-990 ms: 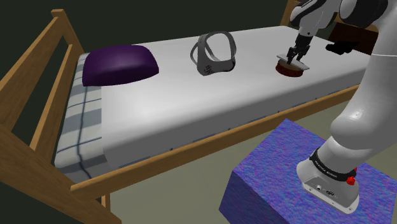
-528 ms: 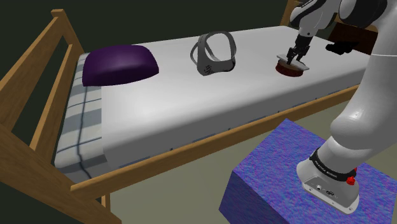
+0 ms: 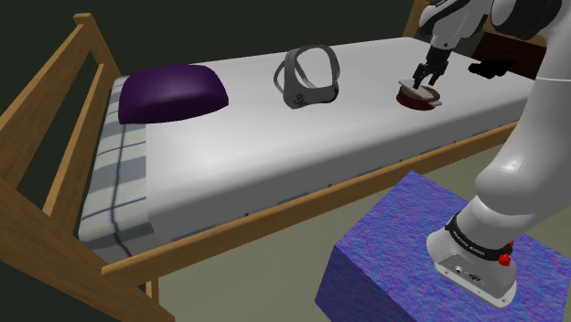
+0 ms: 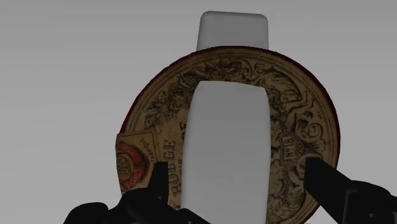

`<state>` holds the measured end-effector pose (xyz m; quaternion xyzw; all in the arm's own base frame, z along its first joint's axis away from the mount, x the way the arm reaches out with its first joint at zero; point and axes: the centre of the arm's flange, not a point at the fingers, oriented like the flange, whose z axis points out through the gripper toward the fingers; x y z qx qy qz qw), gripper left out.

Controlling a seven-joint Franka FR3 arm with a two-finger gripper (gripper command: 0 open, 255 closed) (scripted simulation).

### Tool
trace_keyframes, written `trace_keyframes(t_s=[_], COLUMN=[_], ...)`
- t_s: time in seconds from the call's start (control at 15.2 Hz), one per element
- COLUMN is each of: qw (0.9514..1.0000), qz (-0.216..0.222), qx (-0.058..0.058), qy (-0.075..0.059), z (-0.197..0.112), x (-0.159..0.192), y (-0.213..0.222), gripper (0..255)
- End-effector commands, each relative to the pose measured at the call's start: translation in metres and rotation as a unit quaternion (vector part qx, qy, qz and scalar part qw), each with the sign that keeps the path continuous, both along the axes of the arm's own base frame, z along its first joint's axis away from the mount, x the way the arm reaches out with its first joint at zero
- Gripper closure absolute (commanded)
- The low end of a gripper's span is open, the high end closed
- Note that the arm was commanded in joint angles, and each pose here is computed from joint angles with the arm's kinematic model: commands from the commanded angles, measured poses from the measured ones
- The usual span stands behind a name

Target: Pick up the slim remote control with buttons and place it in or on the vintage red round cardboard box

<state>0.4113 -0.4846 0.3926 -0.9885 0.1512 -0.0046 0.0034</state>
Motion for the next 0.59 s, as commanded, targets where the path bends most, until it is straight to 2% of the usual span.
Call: trace_keyframes(t_s=[0.0, 0.07, 0.53], qw=[1.0000, 1.0000, 1.0000], qz=[0.000, 0.000, 0.000], qx=[0.000, 0.000, 0.000], qy=[0.000, 0.000, 0.000], z=[0.025, 0.036, 0.036], x=[0.001, 0.001, 0.001], y=[-0.001, -0.001, -0.001], gripper=[0, 0, 0])
